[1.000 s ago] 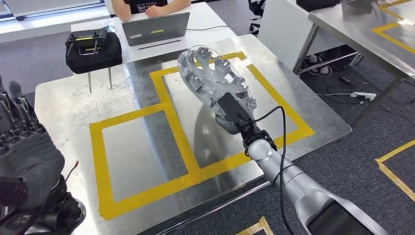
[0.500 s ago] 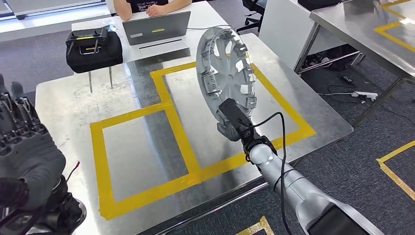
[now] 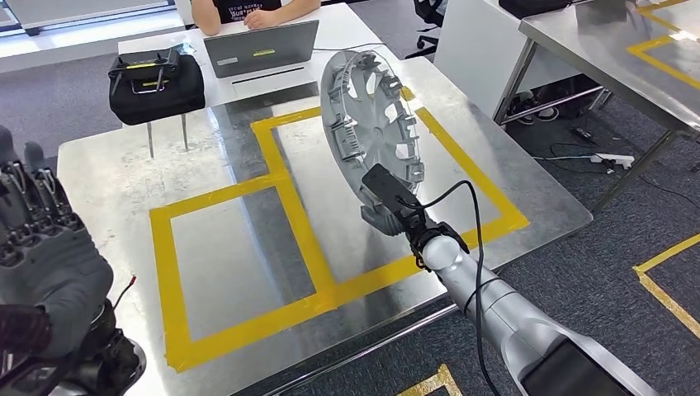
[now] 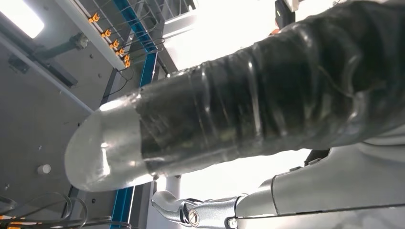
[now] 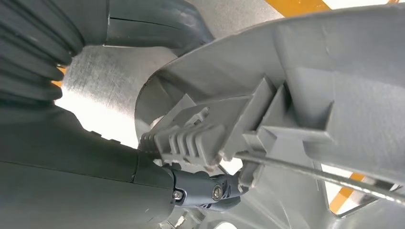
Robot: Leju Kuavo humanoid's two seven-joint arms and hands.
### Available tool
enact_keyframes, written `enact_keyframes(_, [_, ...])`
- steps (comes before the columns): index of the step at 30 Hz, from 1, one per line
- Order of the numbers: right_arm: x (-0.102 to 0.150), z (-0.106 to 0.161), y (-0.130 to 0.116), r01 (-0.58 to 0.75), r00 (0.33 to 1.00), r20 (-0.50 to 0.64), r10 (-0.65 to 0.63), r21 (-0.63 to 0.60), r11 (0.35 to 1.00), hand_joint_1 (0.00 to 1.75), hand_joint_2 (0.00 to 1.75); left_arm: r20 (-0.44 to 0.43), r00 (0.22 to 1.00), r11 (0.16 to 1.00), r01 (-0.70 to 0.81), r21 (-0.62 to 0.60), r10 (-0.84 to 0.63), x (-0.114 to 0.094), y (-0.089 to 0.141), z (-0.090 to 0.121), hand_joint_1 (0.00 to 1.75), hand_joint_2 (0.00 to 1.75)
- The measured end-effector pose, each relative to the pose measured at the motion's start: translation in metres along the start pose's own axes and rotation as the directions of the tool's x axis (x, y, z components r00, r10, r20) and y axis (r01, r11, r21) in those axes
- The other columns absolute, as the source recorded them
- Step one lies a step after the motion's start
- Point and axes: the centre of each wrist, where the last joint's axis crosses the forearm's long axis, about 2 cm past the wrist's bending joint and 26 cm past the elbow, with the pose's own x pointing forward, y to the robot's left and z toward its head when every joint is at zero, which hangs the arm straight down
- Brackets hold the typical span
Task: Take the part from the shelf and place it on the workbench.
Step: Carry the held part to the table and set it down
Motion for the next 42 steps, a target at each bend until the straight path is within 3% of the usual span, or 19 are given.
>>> enact_keyframes(3, [0.000,0.000,0.000,-0.012,1.000,0.001,0.012,-0.002,1.000,0.00,0.00,0.000,1.000,1.000,0.000,0.000,0.000,0.000,0.000,0.000,0.00,0.00])
enact_keyframes(6, [0.000,0.000,0.000,-0.019,1.000,0.003,0.019,-0.011,1.000,1.31,0.00,0.000,1.000,1.000,-0.001,-0.001,0.001,0.000,0.000,0.000,0.00,0.00])
enact_keyframes(7, [0.000,0.000,0.000,-0.021,1.000,0.003,0.021,-0.014,1.000,1.31,0.00,-0.001,1.000,1.000,-0.001,-0.001,0.001,0.000,0.000,0.000,0.00,0.00])
enact_keyframes(10, [-0.001,0.001,0.001,-0.030,1.000,0.006,0.030,-0.020,0.999,0.00,0.00,-0.001,1.000,1.000,-0.001,-0.001,0.001,0.000,0.000,0.000,0.00,0.00])
enact_keyframes(16, [-0.004,0.005,0.005,-0.063,0.998,0.021,0.063,-0.025,0.998,0.00,0.00,-0.001,1.000,1.000,-0.001,-0.004,0.001,0.001,-0.001,0.001,0.00,0.00])
enact_keyframes(22, [-0.005,0.016,0.016,-0.211,0.976,0.041,0.213,-0.043,0.976,0.00,0.00,-0.011,1.000,1.000,0.008,-0.016,-0.008,0.003,-0.002,0.007,0.00,0.00])
enact_keyframes(30, [0.025,0.040,0.021,-0.612,0.789,0.021,0.614,-0.055,0.789,0.00,0.00,-0.070,0.997,0.999,0.029,-0.029,-0.031,0.010,-0.004,0.022,0.00,0.00])
enact_keyframes(36, [0.055,0.053,0.012,-0.689,0.717,0.073,0.693,-0.071,0.721,0.00,0.00,-0.098,0.995,0.999,0.024,-0.031,-0.027,0.014,-0.005,0.030,0.00,0.00])
enact_keyframes(42, [0.066,0.057,0.007,-0.701,0.703,0.093,0.705,-0.077,0.709,0.00,0.00,-0.105,0.994,0.999,0.022,-0.033,-0.025,0.015,-0.006,0.032,0.00,0.00])
